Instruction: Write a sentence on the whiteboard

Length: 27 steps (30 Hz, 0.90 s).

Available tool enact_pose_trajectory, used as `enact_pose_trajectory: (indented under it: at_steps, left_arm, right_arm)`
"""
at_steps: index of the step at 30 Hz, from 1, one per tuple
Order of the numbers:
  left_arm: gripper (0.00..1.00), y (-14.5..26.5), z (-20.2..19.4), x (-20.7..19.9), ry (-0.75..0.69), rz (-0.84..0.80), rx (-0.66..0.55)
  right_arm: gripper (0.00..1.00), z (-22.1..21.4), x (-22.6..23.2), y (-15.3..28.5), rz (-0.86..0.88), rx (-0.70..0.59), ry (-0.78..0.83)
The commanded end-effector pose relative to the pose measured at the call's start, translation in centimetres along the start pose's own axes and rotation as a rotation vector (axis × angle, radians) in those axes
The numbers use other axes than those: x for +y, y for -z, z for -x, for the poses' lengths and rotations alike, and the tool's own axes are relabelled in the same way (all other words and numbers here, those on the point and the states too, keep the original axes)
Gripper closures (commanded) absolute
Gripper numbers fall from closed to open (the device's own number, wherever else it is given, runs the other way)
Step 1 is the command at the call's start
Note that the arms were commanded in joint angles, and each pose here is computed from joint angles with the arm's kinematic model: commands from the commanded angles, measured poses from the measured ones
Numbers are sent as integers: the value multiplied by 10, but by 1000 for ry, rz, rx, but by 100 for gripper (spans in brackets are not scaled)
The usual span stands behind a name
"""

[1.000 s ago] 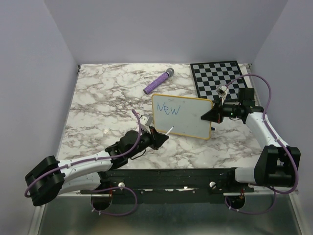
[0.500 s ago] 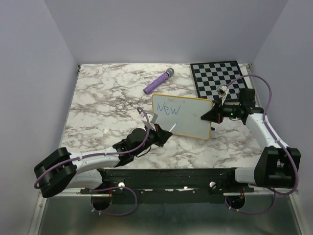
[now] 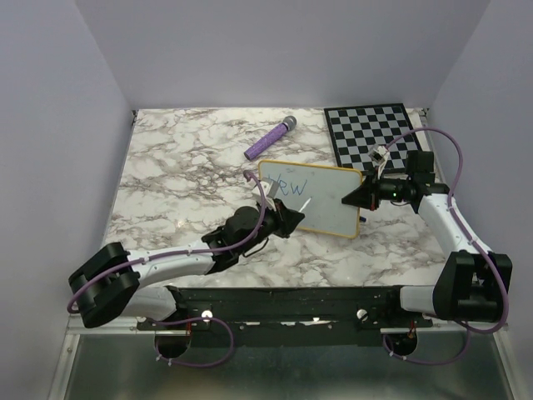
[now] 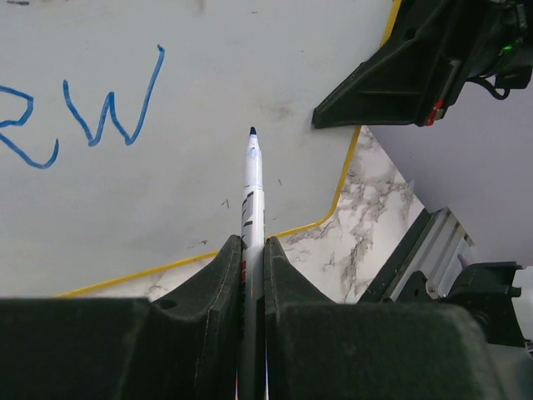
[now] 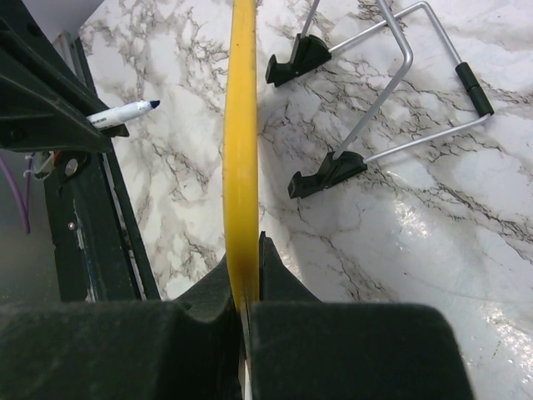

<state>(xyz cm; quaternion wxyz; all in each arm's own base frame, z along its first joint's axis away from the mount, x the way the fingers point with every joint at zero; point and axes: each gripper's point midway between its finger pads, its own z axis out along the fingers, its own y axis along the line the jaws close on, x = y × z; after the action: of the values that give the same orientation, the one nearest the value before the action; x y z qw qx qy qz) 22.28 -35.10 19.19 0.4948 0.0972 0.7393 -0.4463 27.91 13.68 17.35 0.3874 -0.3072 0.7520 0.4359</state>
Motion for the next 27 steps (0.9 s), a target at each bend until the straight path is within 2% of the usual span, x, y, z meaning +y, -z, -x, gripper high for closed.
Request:
enact_pose_trajectory:
  at_steps: [1,7,13,15,16,20,23,27]
  left_arm:
    - [100,20,-11,23,-6,68,53]
    - [100,64,-23,73,-36,204,129]
    - [100,75,-24,102,-25,242,173]
    - [100,70,-23,89,-22,171,170]
    - [100,63,-16,71,-15,88,154]
    - [100,40,7,21,-52,-38,117]
    - [100,20,18,-4,-48,-86,102]
    - [100,-1,23,-9,-23,-61,82]
  right_arm:
    - [99,8,7,1,11,-22,44]
    - [99,6,6,1,13,-17,39]
    - [99,7,6,1,8,-18,45]
    - [99,6,6,1,9,-16,42]
    - [99,5,5,0,9,-16,41]
    - [99,3,2,0,3,-9,31]
    - [99,4,2,0,-2,-10,35]
    - [99,4,3,0,-3,-12,36]
